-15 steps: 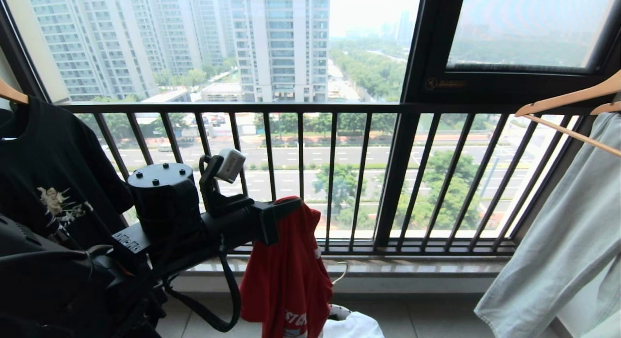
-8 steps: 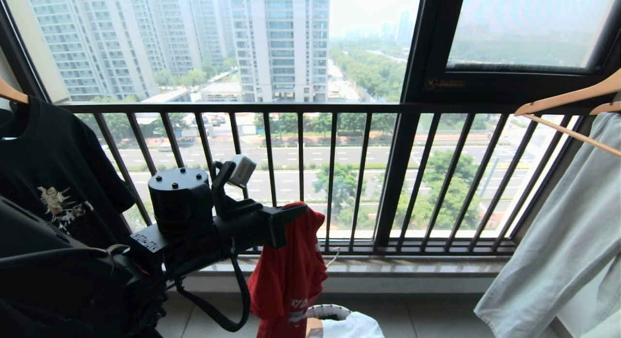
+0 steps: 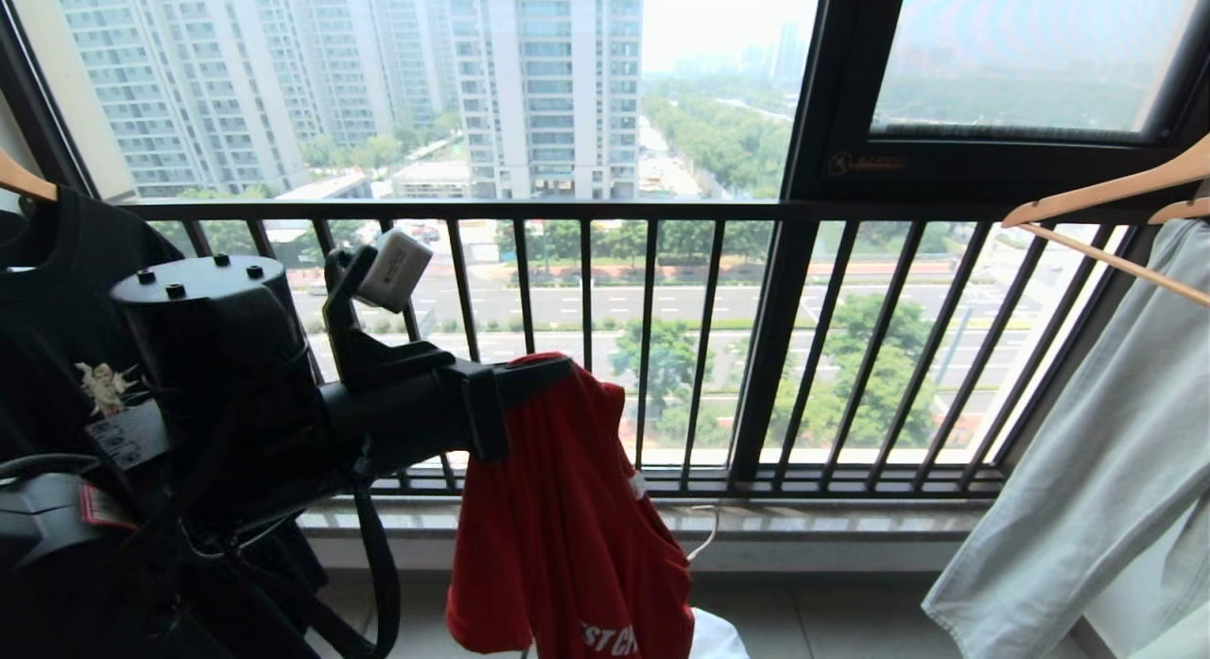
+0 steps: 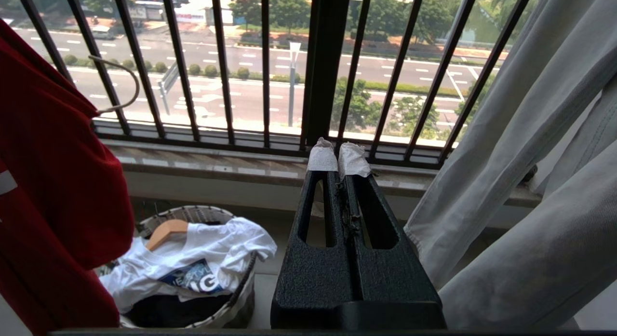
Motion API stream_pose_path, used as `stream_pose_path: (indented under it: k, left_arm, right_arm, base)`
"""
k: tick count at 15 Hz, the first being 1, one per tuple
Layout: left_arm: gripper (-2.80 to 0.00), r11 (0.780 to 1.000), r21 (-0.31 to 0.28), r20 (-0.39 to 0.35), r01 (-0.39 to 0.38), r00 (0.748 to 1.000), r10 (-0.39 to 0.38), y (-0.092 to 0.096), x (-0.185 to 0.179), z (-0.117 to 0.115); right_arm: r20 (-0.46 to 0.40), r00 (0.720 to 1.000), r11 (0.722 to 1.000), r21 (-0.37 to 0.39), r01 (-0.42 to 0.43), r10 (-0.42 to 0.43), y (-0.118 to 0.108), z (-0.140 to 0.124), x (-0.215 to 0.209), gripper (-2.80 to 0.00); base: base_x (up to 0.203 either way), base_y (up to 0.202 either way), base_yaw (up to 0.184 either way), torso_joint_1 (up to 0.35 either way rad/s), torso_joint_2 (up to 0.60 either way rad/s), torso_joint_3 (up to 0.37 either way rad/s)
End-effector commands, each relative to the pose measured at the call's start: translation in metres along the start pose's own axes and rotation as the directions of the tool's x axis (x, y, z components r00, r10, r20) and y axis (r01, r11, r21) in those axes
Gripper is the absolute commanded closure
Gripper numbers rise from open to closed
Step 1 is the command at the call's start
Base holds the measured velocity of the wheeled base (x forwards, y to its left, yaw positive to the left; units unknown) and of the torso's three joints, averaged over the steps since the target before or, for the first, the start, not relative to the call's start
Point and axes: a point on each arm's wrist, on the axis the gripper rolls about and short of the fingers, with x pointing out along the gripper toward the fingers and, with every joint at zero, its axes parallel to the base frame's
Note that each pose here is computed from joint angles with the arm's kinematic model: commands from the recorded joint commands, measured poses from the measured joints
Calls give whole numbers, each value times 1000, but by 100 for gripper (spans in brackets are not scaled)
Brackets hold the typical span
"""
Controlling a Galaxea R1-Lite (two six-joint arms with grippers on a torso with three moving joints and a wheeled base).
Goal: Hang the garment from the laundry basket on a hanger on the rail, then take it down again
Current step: Hang the clothes on the clothes rack
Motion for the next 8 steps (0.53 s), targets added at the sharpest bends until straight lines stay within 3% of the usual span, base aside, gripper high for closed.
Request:
stream_pose_path:
  k: [1,3,5,8]
  left_arm:
    - [0,999,37,90,30,995,-34,-21,-27,29]
    - [0,998,50,119,38,992,-44,-34,-44,42]
    - [0,997,57,134,44,990,-51,-44,-60,54]
    - [0,997,62,144,46,988,-54,-50,-68,59]
  right_arm:
    - [-27,1000,1000,0,-1,1,0,4,2,0]
    - [-34,999,1000,9,-17,17,-1,29,2,0]
    - [-121,988,995,39,-87,91,-2,63,19,0]
    - [-253,934,966,116,-231,253,-3,109,71,0]
  base:
    - [0,0,0,0,0,0]
    - [0,0,0,0,0,0]
    - [0,0,0,0,0,0]
    - [0,0,0,0,0,0]
